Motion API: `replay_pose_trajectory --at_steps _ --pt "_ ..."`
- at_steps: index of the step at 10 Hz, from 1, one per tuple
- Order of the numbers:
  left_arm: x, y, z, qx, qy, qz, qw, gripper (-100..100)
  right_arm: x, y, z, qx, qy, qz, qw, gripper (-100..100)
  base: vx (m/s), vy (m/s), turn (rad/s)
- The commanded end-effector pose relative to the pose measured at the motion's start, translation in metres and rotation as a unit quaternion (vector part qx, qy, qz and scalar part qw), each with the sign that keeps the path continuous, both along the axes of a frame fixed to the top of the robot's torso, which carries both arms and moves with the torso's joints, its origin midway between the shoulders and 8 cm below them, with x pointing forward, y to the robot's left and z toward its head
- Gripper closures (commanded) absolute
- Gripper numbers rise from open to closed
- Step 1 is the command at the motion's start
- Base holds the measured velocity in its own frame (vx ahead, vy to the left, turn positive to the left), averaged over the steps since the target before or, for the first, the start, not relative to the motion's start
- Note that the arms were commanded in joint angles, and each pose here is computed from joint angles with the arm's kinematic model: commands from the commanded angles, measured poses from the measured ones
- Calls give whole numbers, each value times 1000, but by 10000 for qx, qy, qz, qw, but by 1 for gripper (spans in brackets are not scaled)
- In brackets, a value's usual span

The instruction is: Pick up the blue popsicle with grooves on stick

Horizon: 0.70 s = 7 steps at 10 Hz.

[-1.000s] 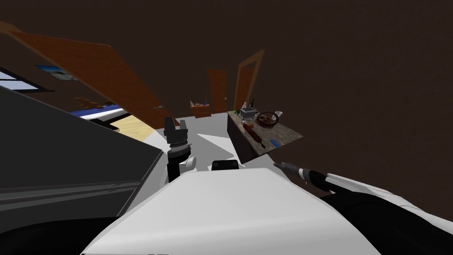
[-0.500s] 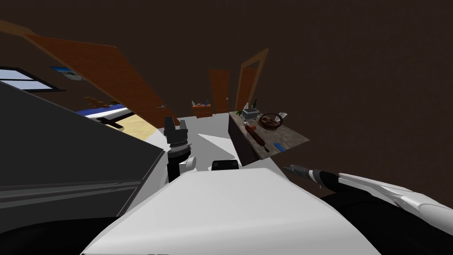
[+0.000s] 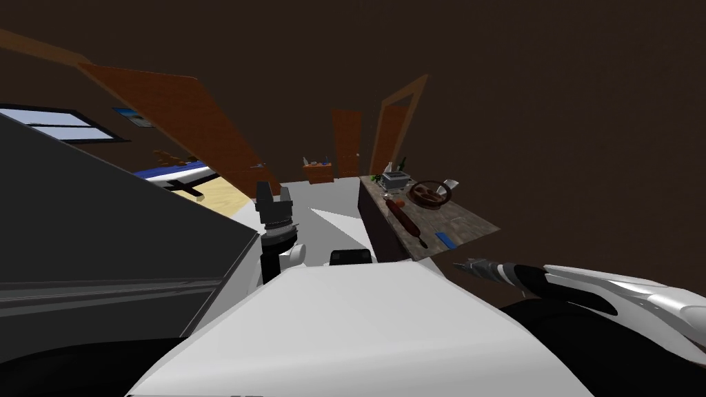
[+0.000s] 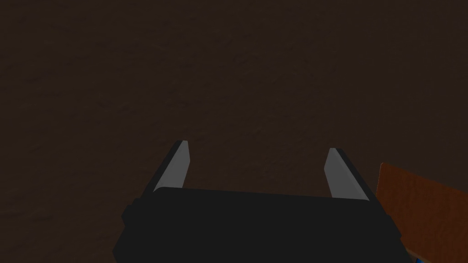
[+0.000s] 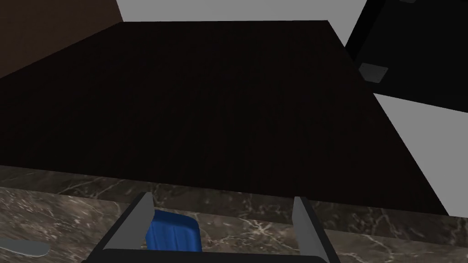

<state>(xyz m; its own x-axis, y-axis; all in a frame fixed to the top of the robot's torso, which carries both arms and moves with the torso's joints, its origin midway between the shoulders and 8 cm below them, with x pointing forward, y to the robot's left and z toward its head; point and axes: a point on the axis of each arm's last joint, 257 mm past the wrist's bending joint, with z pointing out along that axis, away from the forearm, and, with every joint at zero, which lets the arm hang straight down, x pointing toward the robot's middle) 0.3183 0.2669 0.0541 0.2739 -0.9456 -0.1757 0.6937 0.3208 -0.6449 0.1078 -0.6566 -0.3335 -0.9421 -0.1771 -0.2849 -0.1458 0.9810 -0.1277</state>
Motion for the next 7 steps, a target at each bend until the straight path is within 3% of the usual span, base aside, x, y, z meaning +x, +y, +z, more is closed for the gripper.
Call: replay_pose_trajectory --at_steps 1,3,4,5,6,7 --pt "0 0 0 0 0 0 10000 0 -3 -15 9 -155 149 34 9998 -100 171 -42 143" --pt "0 0 0 0 0 0 10000 0 -3 -15 9 -155 149 34 9998 -100 79 -25 12" --pt "0 0 0 0 0 0 10000 0 -13 -18 11 -179 323 25 9993 -100 199 -85 212" --pt "0 0 0 1 0 0 10000 0 -18 -15 9 -137 360 1 9993 -100 256 -111 213" --pt "0 0 0 1 1 1 10000 0 -14 -17 10 -156 323 12 9994 -100 99 -46 40" --pt "0 0 0 0 0 0 10000 0 -15 -17 10 -151 326 9 9994 0 18 -9 1"
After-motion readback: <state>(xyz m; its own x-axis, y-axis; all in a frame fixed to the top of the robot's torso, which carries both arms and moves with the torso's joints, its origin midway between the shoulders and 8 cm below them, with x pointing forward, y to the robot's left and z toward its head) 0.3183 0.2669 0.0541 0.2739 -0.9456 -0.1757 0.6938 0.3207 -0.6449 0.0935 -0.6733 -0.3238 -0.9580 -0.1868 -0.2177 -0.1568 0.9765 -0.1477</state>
